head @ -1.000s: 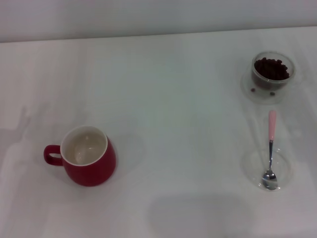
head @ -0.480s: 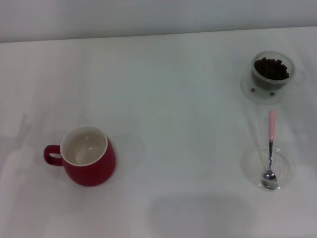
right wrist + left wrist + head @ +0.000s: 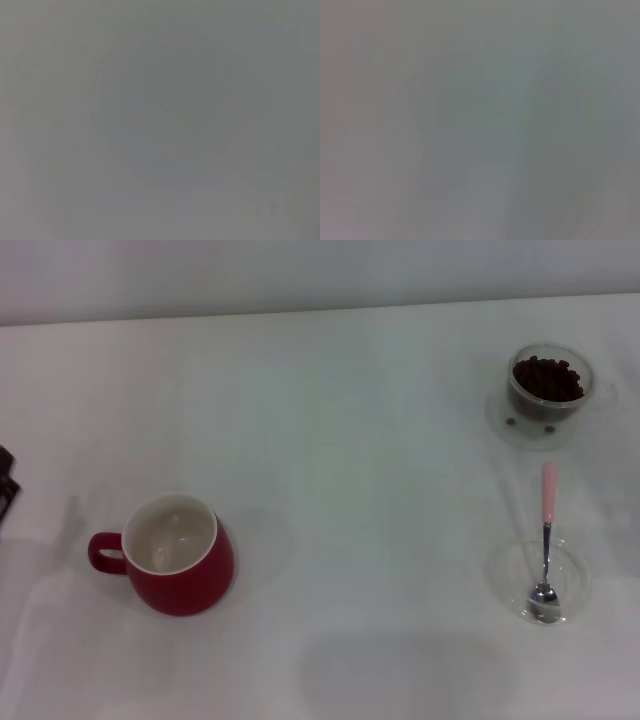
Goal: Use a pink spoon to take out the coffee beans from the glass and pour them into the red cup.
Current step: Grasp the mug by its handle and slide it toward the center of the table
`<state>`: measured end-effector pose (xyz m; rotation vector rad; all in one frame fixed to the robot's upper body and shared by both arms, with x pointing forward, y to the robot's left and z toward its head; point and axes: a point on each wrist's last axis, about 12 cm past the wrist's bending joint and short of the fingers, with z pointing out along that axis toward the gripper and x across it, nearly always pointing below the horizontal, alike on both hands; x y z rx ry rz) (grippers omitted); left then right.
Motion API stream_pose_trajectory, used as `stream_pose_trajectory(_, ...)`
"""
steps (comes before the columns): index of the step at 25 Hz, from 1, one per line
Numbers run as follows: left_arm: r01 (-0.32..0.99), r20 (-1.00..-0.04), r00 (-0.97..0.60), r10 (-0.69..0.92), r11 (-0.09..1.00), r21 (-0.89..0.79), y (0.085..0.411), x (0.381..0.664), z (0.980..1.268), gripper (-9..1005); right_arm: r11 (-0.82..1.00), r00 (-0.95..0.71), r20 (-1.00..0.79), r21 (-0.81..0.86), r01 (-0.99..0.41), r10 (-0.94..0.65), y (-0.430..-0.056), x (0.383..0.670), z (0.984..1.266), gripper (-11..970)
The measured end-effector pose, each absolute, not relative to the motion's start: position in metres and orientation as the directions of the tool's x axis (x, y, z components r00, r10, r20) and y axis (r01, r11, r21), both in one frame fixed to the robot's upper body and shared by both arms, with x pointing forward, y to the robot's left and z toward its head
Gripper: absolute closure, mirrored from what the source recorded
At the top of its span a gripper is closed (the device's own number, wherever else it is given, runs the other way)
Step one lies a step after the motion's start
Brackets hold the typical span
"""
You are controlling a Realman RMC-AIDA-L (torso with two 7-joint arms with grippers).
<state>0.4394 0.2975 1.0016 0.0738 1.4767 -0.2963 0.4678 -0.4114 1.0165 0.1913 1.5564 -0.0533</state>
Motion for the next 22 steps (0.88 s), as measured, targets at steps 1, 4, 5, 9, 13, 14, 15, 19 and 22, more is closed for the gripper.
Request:
stream_pose_trajectory(1,0.256,-0.988,0.054,-0.148,0.958,-0.130,0.297,0.434,1.000,106,0.984,0.015,-0.996,0.087,0.157,0.085,-0.412,0.467,1.016,90)
stream_pose_trajectory(4,0.272,-0.989,0.039,-0.140,0.954,-0.125,0.298,0.421,0.996,106,0.984,0.010,-0.996,0.084,0.156,0.083,-0.412,0.466,1.016,91)
stream_pose_trajectory(5,0.273,-0.990,0.035,-0.139,0.954,-0.124,0.299,0.417,0.995,106,0.984,0.010,-0.996,0.085,0.156,0.084,-0.412,0.466,1.015,91)
stream_pose_trajectory(9,0.284,-0.991,0.003,-0.132,0.951,-0.126,0.301,0.399,0.990,106,0.983,0.004,-0.996,0.092,0.158,0.093,-0.412,0.464,1.014,91)
stream_pose_trajectory(13,0.273,-0.992,-0.031,-0.119,0.954,-0.123,0.306,0.382,0.984,106,0.982,-0.004,-0.995,0.098,0.160,0.100,-0.410,0.462,1.011,91)
stream_pose_trajectory(14,0.271,-0.993,-0.039,-0.115,0.955,-0.122,0.307,0.379,0.983,106,0.982,-0.007,-0.995,0.098,0.159,0.101,-0.410,0.462,1.011,92)
stream_pose_trajectory(15,0.269,-0.992,-0.050,-0.112,0.956,-0.121,0.307,0.376,0.981,106,0.982,-0.010,-0.995,0.099,0.158,0.102,-0.410,0.462,1.011,92)
stream_pose_trajectory(19,0.267,-0.991,-0.085,-0.102,0.956,-0.121,0.308,0.373,0.977,106,0.983,-0.021,-0.994,0.103,0.151,0.108,-0.407,0.460,1.008,92)
stream_pose_trajectory(22,0.269,-0.990,-0.109,-0.092,0.956,-0.119,0.307,0.375,0.974,106,0.983,-0.026,-0.994,0.105,0.149,0.111,-0.405,0.460,1.007,92)
